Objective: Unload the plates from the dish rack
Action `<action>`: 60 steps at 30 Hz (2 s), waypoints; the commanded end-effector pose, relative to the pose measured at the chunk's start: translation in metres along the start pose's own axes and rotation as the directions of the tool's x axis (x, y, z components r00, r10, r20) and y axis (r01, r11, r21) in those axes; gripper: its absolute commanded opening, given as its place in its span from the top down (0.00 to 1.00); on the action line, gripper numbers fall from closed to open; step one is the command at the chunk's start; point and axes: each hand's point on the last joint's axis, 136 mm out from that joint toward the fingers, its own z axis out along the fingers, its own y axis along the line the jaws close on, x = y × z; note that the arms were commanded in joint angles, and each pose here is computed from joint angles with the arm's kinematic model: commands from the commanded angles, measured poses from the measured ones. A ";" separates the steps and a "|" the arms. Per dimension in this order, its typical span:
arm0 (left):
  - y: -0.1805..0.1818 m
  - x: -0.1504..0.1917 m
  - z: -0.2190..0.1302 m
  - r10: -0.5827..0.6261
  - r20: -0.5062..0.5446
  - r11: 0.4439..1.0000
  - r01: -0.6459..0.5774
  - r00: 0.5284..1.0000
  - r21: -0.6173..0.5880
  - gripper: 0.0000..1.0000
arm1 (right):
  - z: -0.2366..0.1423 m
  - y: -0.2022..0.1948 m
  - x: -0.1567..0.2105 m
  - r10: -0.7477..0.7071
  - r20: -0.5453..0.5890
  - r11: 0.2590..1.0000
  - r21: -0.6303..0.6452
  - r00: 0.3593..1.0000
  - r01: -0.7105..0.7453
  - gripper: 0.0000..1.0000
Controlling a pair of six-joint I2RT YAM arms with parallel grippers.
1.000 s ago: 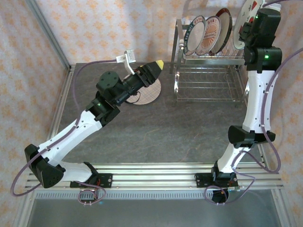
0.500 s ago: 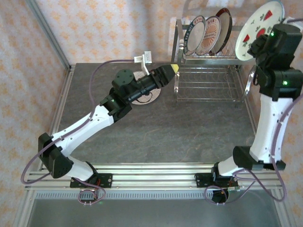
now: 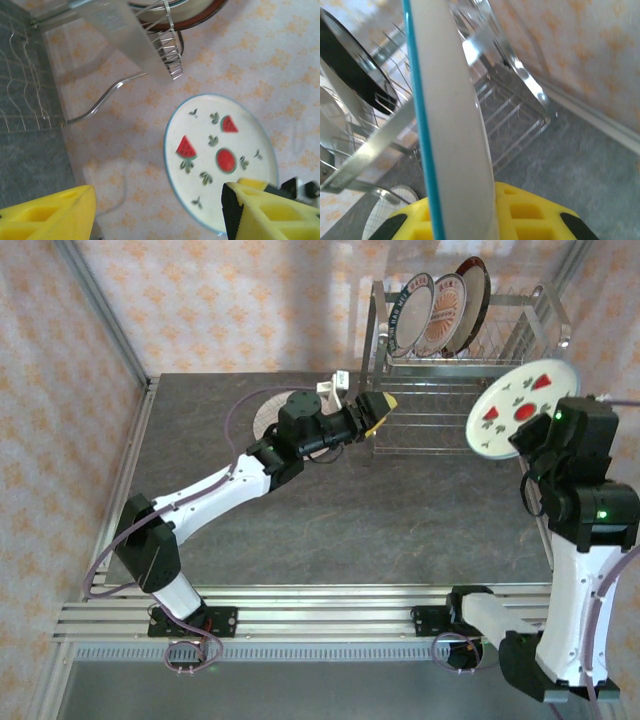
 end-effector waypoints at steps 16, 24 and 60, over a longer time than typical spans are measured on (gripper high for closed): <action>0.066 0.065 0.033 -0.392 -0.218 0.910 0.342 0.894 -0.233 0.33 | 0.043 0.029 0.071 0.415 -0.273 0.858 -0.198 0.868 -0.473 1.00; 0.062 0.073 0.049 -0.390 -0.255 0.916 0.343 0.885 -0.208 0.34 | 0.056 0.034 0.093 0.437 -0.363 0.829 -0.193 0.823 -0.525 1.00; 0.032 0.044 0.022 -0.105 -0.311 0.992 0.077 0.945 -0.102 1.00 | 0.020 -0.002 0.062 0.078 -0.163 0.988 -0.121 0.984 -0.099 0.27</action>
